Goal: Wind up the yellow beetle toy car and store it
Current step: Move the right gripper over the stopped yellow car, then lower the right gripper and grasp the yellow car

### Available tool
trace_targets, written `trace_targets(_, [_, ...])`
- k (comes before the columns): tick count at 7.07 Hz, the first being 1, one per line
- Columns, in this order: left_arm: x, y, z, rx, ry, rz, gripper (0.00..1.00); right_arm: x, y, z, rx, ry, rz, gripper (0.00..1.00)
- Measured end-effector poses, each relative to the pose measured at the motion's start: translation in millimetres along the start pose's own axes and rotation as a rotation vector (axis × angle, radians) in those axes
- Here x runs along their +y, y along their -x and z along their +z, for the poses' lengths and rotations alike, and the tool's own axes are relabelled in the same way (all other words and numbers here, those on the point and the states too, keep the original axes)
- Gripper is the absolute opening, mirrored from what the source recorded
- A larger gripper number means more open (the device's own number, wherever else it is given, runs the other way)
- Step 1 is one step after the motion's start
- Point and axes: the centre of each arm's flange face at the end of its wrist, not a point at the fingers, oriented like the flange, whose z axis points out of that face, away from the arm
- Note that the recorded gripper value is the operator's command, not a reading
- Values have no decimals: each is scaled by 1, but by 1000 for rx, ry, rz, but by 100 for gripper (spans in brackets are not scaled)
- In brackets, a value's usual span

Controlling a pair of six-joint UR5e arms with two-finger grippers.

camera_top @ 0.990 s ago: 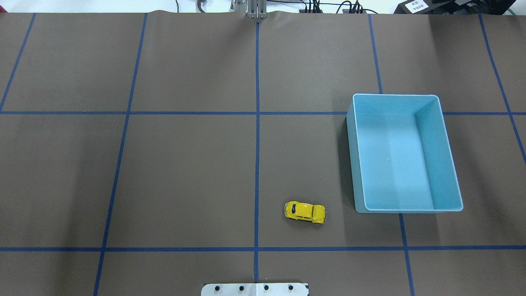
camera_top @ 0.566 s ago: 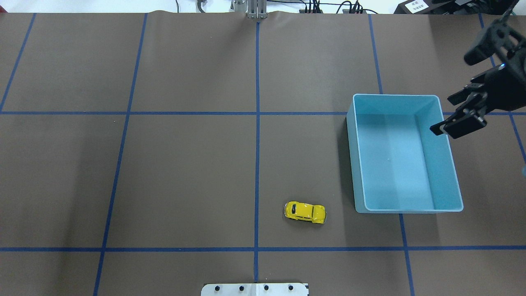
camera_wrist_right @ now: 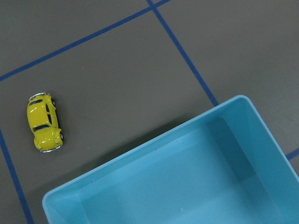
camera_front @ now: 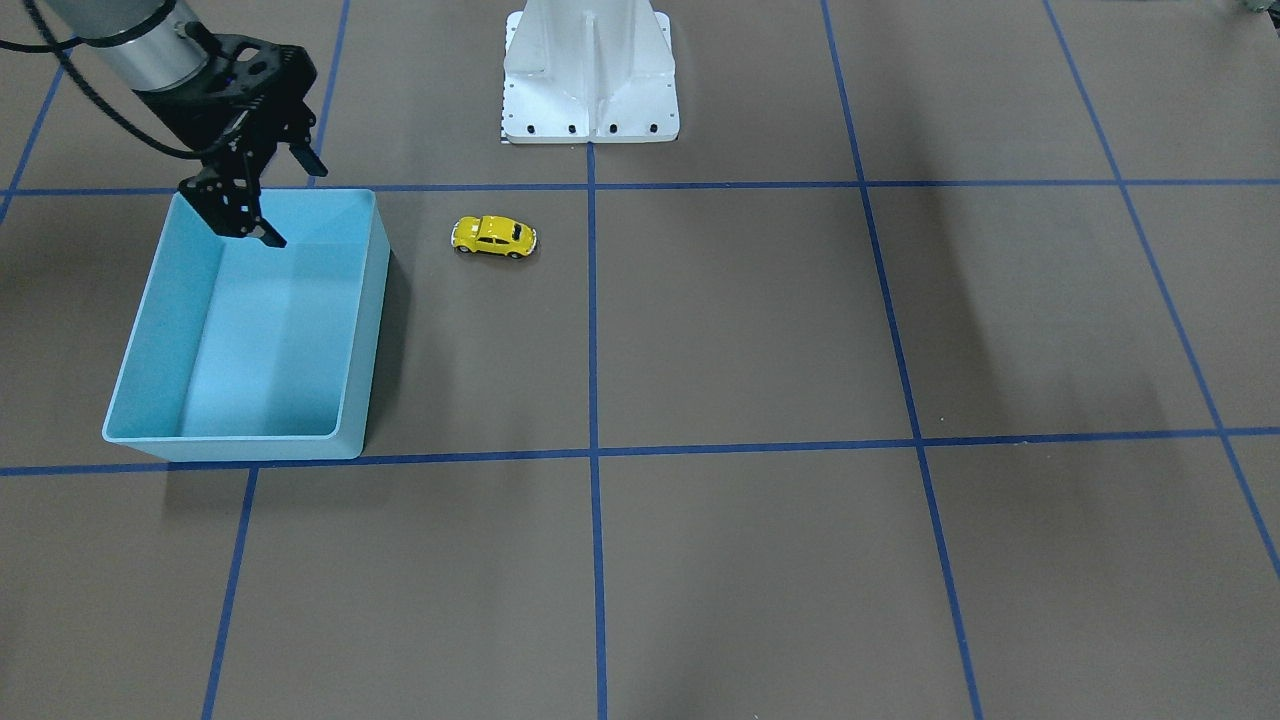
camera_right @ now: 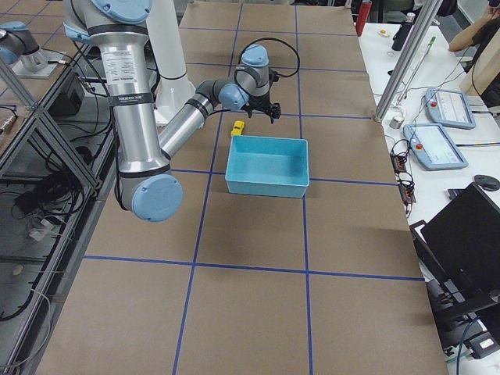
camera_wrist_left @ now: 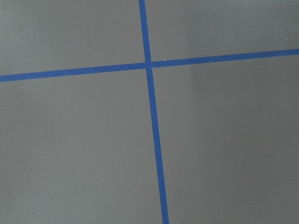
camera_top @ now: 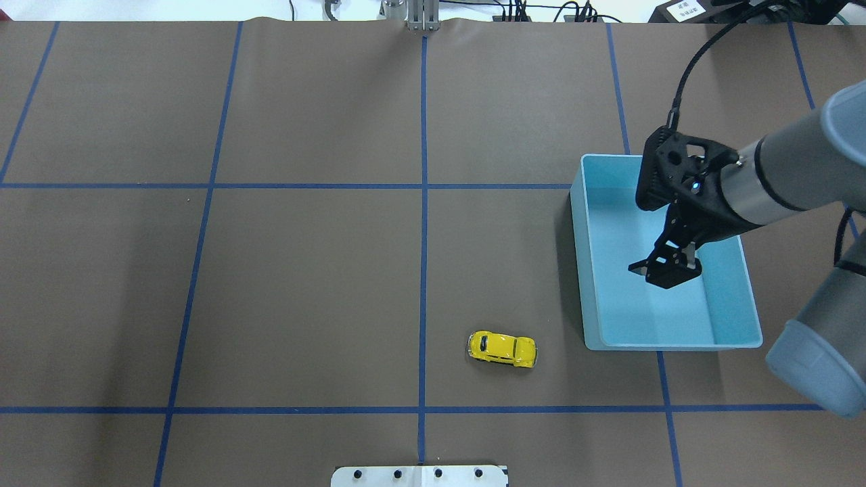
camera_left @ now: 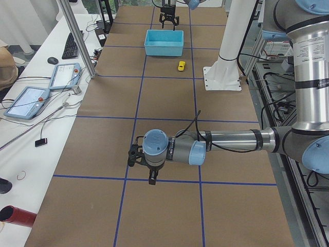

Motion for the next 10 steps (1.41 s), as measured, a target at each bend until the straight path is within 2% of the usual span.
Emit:
trace_targets(2, [0,-1,-1,3,-5,9,100,-31,32,39,-41,14,-57,99])
trace_targets(3, [1,-1,0,4,-4,12,100,-40,50,57,-44,20,-81,99])
trace_targets(6, [4,2,2,1,0,12,100,-59,111,116,-21,-15,-81,99])
trace_targets(9, [5,2,1,-2,2,3,100,-62,151,166,-2,-5,-99,99])
trace_targets(10, [6,4,3,-2,6,-5,100,-62,155,177,2,-16,-108,99])
